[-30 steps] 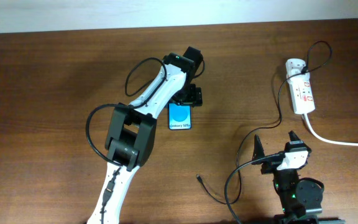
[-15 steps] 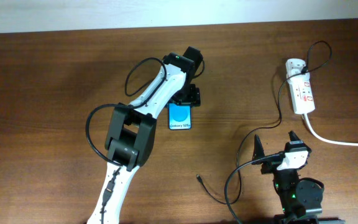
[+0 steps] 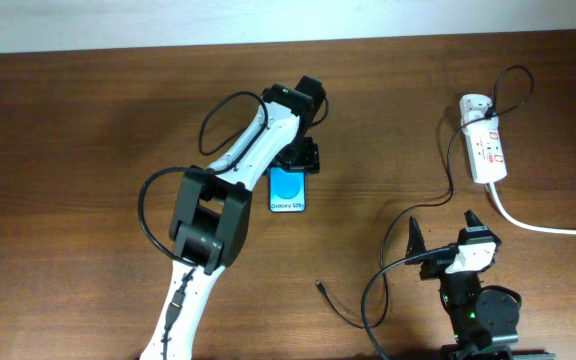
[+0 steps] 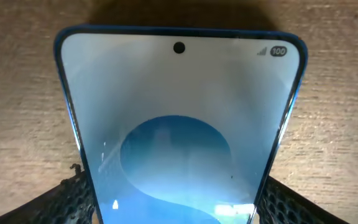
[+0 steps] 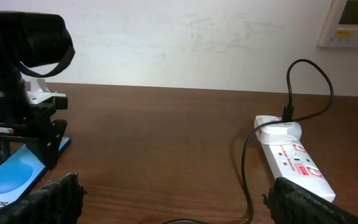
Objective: Plug charger to phone and switch on socket
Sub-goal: 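Lower the left gripper onto the phone's top edge and close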
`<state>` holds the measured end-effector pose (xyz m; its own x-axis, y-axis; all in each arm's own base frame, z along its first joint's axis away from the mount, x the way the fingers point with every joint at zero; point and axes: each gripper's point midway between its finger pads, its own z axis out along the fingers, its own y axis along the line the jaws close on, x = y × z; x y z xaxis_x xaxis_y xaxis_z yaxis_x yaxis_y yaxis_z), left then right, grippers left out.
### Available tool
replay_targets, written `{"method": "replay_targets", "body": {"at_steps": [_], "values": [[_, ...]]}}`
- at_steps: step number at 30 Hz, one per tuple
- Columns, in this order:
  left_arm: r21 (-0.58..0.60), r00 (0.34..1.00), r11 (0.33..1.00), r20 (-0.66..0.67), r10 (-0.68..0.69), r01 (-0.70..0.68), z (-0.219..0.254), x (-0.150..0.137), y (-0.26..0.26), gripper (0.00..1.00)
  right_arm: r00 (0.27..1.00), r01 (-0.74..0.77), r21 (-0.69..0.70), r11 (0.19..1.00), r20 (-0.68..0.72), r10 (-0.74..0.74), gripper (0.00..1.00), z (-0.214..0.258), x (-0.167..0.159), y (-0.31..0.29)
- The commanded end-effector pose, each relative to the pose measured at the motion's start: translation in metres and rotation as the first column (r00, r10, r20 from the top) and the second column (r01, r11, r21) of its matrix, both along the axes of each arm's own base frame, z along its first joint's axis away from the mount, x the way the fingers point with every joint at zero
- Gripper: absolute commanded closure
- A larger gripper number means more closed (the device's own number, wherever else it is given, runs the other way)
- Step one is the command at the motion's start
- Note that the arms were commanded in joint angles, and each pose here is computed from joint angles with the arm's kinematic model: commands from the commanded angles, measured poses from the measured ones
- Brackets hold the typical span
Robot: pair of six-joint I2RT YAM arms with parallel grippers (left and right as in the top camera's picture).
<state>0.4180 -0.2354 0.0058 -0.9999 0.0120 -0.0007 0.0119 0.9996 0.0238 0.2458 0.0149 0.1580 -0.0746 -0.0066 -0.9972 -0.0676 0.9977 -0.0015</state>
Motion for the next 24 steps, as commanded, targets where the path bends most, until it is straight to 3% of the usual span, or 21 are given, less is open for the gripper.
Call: {"method": "replay_targets", "body": {"at_steps": [1, 2, 8, 14, 16, 17, 24], "values": [[0.009, 0.999, 1.000, 0.033, 0.000, -0.001, 0.018, 0.012, 0.003, 0.17, 1.000, -0.005, 0.004, 1.000, -0.004, 0.005, 0.02, -0.002, 0.000, 0.002], [0.009, 0.999, 1.000, 0.034, 0.000, -0.001, 0.025, 0.012, 0.003, 0.20, 1.000, -0.005, 0.004, 1.000, -0.004, 0.005, 0.01, -0.002, 0.000, 0.002], [0.012, 0.999, 1.000, 0.037, 0.001, -0.001, 0.032, 0.012, 0.004, 0.20, 1.000, -0.005, 0.004, 1.000, -0.004, 0.005, 0.01, -0.002, 0.000, 0.002], [0.041, 0.999, 0.999, -0.031, -0.014, 0.015, -0.005, -0.008, 0.006, 0.18, 1.000, -0.005, 0.004, 1.000, -0.004, 0.005, 0.02, -0.002, 0.000, 0.002], [0.032, 1.000, 0.999, -0.015, -0.014, 0.015, -0.011, -0.005, 0.004, 0.12, 1.000, -0.005, 0.004, 1.000, -0.004, 0.005, 0.02, -0.002, 0.000, 0.002], [0.031, 1.000, 0.999, -0.012, -0.014, 0.015, -0.014, -0.004, 0.004, 0.01, 1.000, -0.005, 0.004, 1.000, -0.004, 0.005, 0.02, -0.002, 0.000, 0.002], [0.054, 0.999, 0.998, -0.039, -0.013, 0.016, -0.016, -0.012, 0.010, 0.01, 1.000, -0.005, 0.004, 1.000, -0.004, 0.005, 0.02, -0.002, 0.000, 0.002]]}}
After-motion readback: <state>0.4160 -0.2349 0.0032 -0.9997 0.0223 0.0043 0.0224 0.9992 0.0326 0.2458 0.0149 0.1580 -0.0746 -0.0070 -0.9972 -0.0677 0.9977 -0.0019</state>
